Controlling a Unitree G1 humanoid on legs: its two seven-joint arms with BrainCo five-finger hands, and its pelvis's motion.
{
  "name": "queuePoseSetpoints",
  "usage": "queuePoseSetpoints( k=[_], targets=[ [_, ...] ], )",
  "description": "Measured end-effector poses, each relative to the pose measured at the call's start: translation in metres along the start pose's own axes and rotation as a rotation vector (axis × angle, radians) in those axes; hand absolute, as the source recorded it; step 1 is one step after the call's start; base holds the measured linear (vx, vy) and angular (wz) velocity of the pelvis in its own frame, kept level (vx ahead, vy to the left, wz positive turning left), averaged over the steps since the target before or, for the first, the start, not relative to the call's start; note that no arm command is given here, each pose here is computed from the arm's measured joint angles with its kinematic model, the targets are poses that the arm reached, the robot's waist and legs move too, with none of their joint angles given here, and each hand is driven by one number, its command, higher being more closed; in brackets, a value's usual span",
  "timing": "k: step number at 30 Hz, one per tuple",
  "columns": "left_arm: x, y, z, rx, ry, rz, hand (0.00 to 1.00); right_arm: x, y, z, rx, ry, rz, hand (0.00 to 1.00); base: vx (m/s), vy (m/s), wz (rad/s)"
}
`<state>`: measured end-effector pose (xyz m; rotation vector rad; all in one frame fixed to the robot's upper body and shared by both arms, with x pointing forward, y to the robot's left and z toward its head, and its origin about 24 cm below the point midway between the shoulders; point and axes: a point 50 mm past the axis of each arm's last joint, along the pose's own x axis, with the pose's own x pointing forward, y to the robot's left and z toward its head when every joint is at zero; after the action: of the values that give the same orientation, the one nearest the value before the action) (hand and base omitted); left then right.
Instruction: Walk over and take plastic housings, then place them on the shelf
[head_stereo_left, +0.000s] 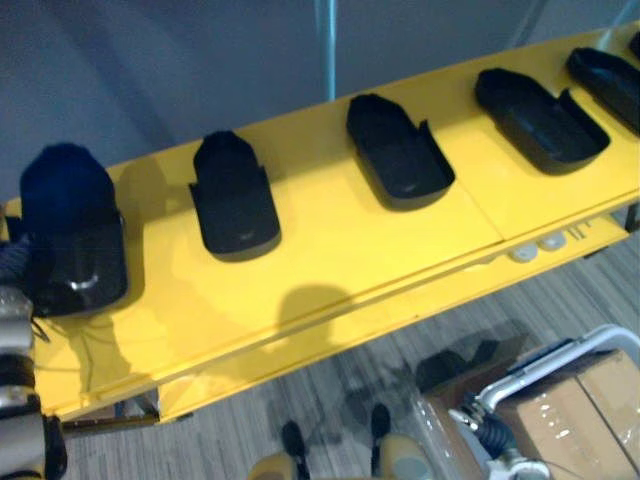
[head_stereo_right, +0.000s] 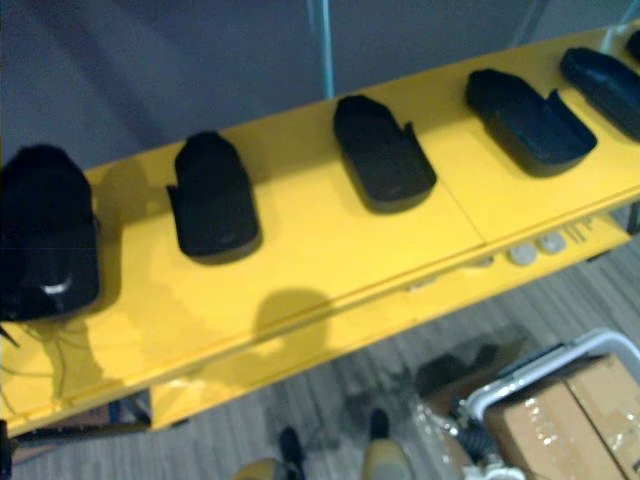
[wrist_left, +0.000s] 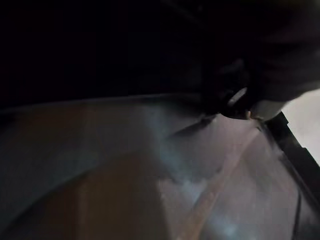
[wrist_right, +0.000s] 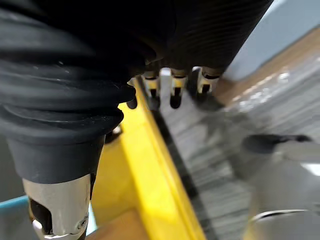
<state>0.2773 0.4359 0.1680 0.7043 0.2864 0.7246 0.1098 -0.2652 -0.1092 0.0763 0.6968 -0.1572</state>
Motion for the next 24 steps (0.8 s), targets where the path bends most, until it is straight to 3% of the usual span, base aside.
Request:
queuePoseSetpoints(
  k=[17,18,24],
  targets=[
    [0.007,0.026,0.031,-0.016,-0.055,0.047,1.00,0.017,0.014,0.019,0.063,-0.063,-0.017,0.00,0.01,-0.001,0.01],
    [0.008,0.026,0.028,-0.016,-0.044,0.045,0.00,0.018,0.014,0.020,0.075,-0.067,-0.022,0.00,0.00,0.000,0.00],
    [0.008,0.027,0.026,-0.015,-0.032,0.047,0.00,0.020,0.013,0.025,0.096,-0.087,-0.025,0.00,-0.01,-0.001,-0.01]
  ],
)
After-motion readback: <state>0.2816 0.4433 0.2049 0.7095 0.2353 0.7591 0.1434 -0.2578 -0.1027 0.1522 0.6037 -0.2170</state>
